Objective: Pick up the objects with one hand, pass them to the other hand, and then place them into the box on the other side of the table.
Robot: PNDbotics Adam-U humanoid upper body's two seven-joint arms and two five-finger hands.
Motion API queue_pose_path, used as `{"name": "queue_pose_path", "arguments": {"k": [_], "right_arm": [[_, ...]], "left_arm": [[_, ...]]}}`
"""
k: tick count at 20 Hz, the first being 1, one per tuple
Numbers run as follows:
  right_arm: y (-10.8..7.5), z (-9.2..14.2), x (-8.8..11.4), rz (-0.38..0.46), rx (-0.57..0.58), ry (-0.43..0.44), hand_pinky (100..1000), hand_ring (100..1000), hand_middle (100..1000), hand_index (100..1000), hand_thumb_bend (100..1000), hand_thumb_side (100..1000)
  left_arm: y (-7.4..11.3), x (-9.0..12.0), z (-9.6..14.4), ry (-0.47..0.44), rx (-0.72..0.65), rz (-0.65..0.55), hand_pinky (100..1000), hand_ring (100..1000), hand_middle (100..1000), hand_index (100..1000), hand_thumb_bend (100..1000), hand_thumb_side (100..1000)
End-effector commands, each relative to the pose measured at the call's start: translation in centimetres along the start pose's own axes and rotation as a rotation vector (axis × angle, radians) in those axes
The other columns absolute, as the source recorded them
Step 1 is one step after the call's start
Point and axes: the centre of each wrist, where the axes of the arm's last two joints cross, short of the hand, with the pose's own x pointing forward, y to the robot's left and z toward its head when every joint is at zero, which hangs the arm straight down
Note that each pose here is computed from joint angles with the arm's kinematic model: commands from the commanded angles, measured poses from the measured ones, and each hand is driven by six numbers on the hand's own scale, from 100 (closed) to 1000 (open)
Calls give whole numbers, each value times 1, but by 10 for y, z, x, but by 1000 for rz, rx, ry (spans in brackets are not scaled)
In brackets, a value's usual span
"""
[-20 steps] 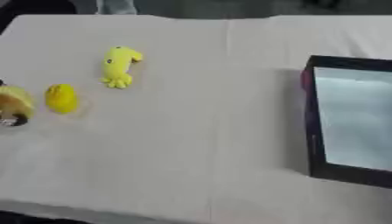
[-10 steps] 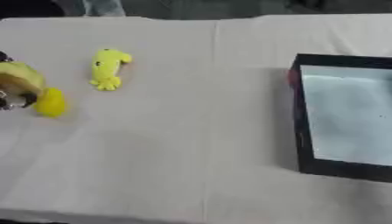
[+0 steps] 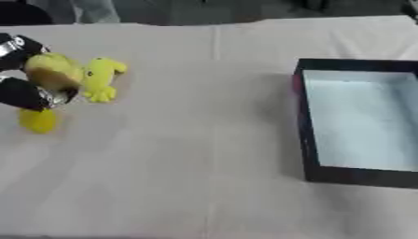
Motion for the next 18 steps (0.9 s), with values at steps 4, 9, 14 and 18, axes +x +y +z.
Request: {"name": "queue_pose_path", "arguments": {"k": [4,9,14,18], "right_arm": [[22,-28,19,120,186,-30,1000,1000,1000,1000,100,433],[45,-45,13,194,288,-12,1000,1000,1000,1000,100,375],[67,-60,15,216,356,-41,1000,1000,1000,1000,100,336],[84,-72,18,231,425,-65,1000,1000,1000,1000,100,289]], "left_arm": [[-13,26,-4,-71,81,-28,755,551,453,513,280,100],[-37,33,-16,-98,85,-29,750,540,443,508,265,100],[-54,43,-24,-133,106,-25,751,536,439,508,251,100],[-64,51,-27,-166,125,-15,750,532,435,507,242,100]]}}
